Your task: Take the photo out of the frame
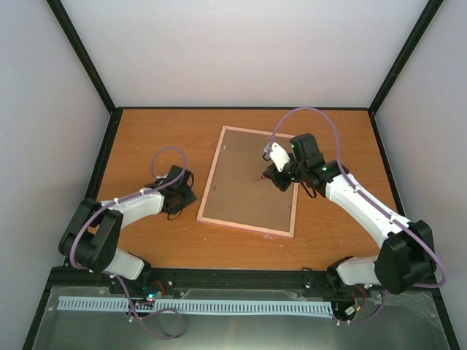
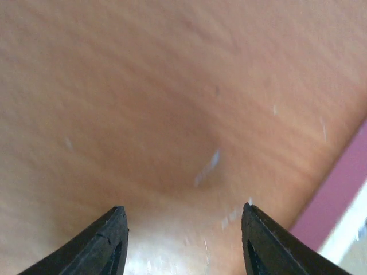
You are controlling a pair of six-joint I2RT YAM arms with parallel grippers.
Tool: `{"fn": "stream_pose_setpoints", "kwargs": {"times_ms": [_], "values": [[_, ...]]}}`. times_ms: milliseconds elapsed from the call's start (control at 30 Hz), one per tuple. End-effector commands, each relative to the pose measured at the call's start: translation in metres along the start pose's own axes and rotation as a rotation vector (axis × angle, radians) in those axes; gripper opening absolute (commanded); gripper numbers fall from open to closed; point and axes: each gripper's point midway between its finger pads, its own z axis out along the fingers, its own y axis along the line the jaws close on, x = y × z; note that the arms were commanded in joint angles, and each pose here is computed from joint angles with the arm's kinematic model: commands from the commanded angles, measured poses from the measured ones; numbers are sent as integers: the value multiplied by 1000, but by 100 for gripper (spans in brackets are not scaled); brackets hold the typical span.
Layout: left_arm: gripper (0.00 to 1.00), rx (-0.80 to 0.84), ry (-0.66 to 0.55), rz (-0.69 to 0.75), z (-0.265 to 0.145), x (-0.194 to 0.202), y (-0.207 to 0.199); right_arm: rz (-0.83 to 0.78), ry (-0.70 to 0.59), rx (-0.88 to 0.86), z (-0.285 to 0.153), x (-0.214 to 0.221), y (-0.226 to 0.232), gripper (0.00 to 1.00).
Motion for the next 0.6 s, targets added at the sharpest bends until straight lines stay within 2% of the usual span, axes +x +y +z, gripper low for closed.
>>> {"fn": "stream_pose_setpoints", "kwargs": {"times_ms": [0, 167, 333, 467, 567], "values": [[55, -27, -109, 69, -3, -45, -10, -16, -55, 23, -11, -12, -5, 3], [56, 102, -78, 46, -30, -27, -26, -33, -23, 152, -19, -13, -35, 3], [58, 153, -26, 87, -54, 11, -31, -55, 54, 338, -31, -3, -113, 3], [60, 213, 92, 122, -57, 53, -38, -14, 93, 332, -24, 0, -154, 3], [61, 245, 133, 160, -56, 75, -49, 7, 119, 307, -6, 6, -171, 3]]}}
